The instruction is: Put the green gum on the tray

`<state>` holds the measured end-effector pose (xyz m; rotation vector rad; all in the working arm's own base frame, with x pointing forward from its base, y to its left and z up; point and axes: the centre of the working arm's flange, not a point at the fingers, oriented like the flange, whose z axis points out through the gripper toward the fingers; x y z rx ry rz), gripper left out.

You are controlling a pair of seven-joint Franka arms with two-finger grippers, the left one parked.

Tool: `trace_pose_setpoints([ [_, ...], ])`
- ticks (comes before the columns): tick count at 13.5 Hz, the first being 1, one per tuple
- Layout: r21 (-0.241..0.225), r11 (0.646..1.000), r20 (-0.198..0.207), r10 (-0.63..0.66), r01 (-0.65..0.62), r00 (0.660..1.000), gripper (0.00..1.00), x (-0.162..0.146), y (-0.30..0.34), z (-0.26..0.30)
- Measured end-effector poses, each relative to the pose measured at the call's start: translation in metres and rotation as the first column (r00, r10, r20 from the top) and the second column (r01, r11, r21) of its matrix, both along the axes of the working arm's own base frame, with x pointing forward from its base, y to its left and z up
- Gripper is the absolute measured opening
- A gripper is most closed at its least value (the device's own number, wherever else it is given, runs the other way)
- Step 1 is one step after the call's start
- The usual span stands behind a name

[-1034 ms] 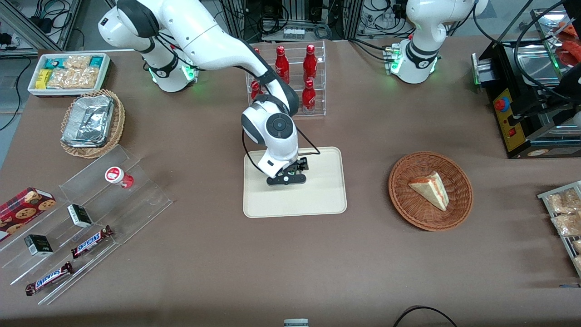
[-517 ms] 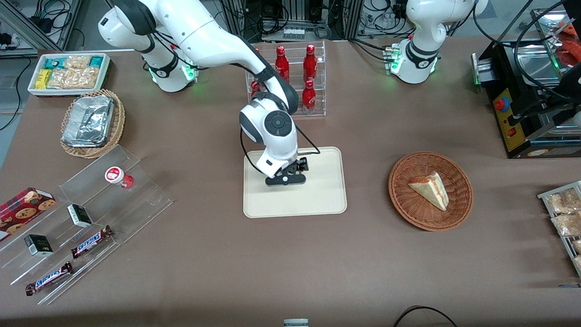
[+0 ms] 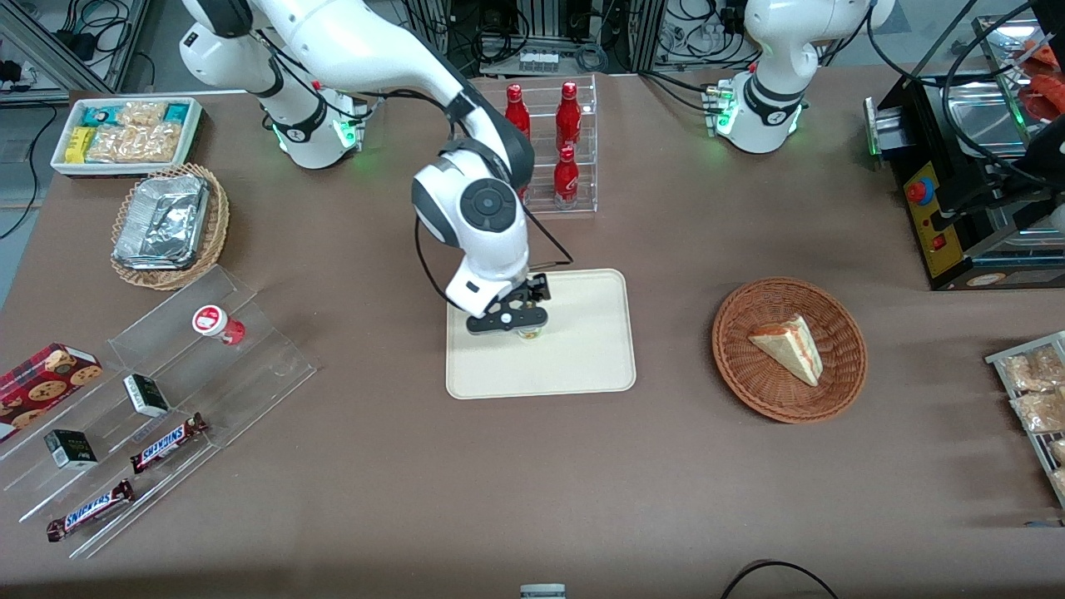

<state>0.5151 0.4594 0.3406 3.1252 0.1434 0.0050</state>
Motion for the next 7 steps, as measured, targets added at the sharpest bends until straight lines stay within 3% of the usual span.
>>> trace_pose_setpoints([
  [7,-0.023,0.995,-0.082,0.095,-0.097,0.992,1.0,0.034,-0.081,0.054],
])
